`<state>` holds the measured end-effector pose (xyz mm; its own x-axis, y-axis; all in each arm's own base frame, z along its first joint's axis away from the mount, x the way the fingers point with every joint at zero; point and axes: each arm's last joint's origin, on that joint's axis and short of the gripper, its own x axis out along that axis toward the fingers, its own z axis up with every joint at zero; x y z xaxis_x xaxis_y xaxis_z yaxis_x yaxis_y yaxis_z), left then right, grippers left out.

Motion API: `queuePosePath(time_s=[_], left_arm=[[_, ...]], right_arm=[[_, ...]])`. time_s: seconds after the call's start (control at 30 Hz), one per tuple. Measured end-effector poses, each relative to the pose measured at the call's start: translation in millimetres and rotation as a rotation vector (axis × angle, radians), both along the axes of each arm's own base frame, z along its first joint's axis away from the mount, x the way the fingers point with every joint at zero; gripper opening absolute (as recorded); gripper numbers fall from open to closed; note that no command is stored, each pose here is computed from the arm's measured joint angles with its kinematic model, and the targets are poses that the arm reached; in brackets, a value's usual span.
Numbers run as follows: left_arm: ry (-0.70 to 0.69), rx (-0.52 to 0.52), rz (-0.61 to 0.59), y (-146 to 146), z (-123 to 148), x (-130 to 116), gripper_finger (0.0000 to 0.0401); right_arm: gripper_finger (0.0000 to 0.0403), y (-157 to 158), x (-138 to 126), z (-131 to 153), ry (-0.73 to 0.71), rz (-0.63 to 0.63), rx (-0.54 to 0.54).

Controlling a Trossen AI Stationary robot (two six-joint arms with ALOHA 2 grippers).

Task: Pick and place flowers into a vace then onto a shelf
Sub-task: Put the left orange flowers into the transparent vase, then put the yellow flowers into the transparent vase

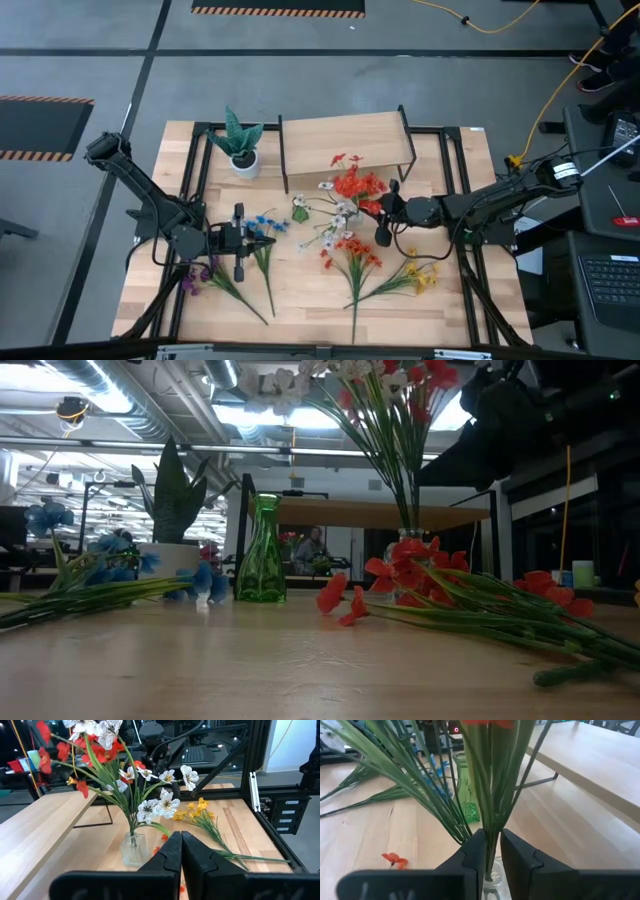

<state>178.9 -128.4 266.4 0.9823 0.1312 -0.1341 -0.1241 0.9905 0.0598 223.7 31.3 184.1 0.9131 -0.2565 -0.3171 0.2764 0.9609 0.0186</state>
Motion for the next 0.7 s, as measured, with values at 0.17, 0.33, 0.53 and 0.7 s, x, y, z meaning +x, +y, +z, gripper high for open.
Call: queuePosePath(time_s=[0.17, 0.33, 0.53, 0.7], left_arm=[[0.000, 0.000, 0.000, 0, 0, 0, 0.0007], [0.000, 0.000, 0.000, 0, 0, 0, 0.0005], [0.000, 0.000, 0.000, 0, 0, 0, 0.0002], [0.000, 0.001, 0.000, 0, 0, 0, 0.0008]], right_arm=[[0.0063, 0, -1, -2, 0.024, 0.012, -0.033], [0.0063, 1, -3, 0, 0.028, 0.064, -0.006], [0.0063, 0, -12, 10, 0.025, 0.080, -0.002], [0.0063, 3, -24, 16, 0.048, 0.073, 0.084]])
